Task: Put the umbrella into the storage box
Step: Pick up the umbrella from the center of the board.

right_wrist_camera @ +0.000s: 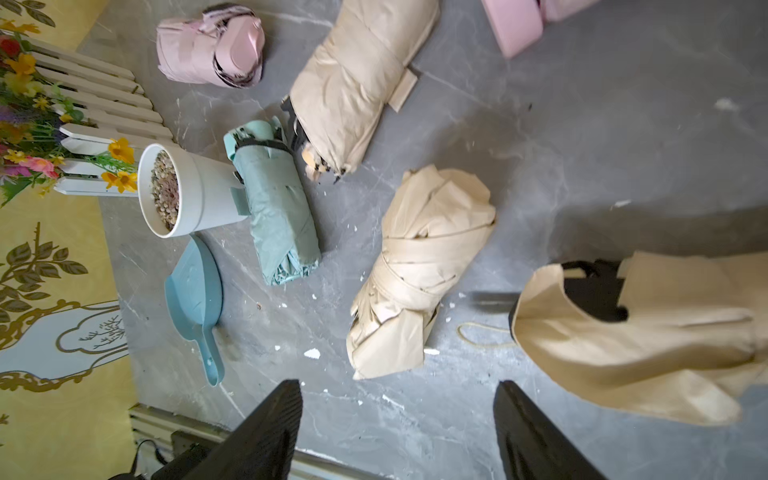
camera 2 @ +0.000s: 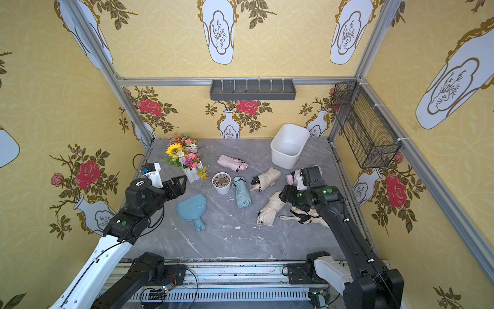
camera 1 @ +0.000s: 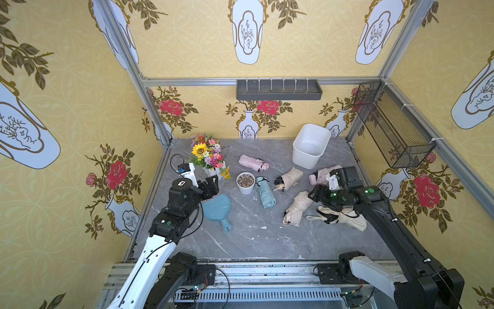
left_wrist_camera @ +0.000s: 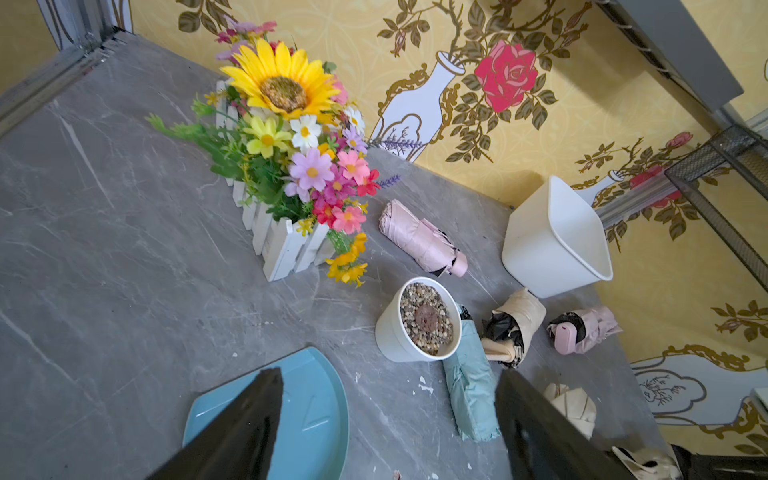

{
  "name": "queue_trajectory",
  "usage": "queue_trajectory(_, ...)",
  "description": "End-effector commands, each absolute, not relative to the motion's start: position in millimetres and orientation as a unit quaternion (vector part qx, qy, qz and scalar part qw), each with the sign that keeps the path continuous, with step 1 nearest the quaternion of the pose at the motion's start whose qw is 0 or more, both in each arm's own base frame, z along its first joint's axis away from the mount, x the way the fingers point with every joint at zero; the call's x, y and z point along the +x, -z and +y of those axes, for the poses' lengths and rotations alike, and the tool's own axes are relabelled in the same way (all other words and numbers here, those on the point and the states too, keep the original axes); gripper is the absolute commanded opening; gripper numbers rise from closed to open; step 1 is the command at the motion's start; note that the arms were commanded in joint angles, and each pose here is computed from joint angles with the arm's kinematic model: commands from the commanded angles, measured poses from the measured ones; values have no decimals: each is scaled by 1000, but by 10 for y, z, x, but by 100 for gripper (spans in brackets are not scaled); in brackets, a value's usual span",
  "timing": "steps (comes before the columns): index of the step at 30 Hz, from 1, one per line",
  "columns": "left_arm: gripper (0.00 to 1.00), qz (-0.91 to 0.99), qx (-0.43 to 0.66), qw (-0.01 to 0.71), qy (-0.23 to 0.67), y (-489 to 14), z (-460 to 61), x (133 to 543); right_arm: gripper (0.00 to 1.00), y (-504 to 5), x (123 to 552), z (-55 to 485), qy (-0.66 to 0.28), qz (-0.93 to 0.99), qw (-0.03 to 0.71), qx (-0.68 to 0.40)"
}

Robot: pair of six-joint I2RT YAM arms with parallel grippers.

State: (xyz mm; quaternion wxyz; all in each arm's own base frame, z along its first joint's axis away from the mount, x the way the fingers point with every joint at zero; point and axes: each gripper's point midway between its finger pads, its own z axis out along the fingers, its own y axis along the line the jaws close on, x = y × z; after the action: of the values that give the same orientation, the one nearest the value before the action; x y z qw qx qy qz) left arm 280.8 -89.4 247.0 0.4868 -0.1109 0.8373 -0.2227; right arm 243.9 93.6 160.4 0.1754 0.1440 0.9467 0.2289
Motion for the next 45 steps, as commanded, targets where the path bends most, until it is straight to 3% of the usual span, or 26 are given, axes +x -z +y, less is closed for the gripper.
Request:
queue_trajectory(1,85,848,-106,465,231,-2401,-1031,2777,77,-1528,2340,1001,-247,944,137,173)
queue_trajectory(18,87,844,-53,461,269,-2401,-1450,2953,73,-1289,2548,1015,-251,930,123,237)
queue_trajectory(24,87,849,-31,456,266,-2398,-1568,2963,79,-1494,2265,438,-171,919,106,340)
queue_trajectory(31,87,853,-26,442,277,-2240,-1633,2944,91,-1442,2094,-158,-212,867,66,446)
queue_trajectory(37,89,853,-20,434,289,-2146,-1690,2943,92,-1308,2043,-486,-189,833,67,515)
queue_trajectory(45,90,854,-6,431,292,-2076,-1766,2999,75,-914,2135,-490,-222,785,59,575)
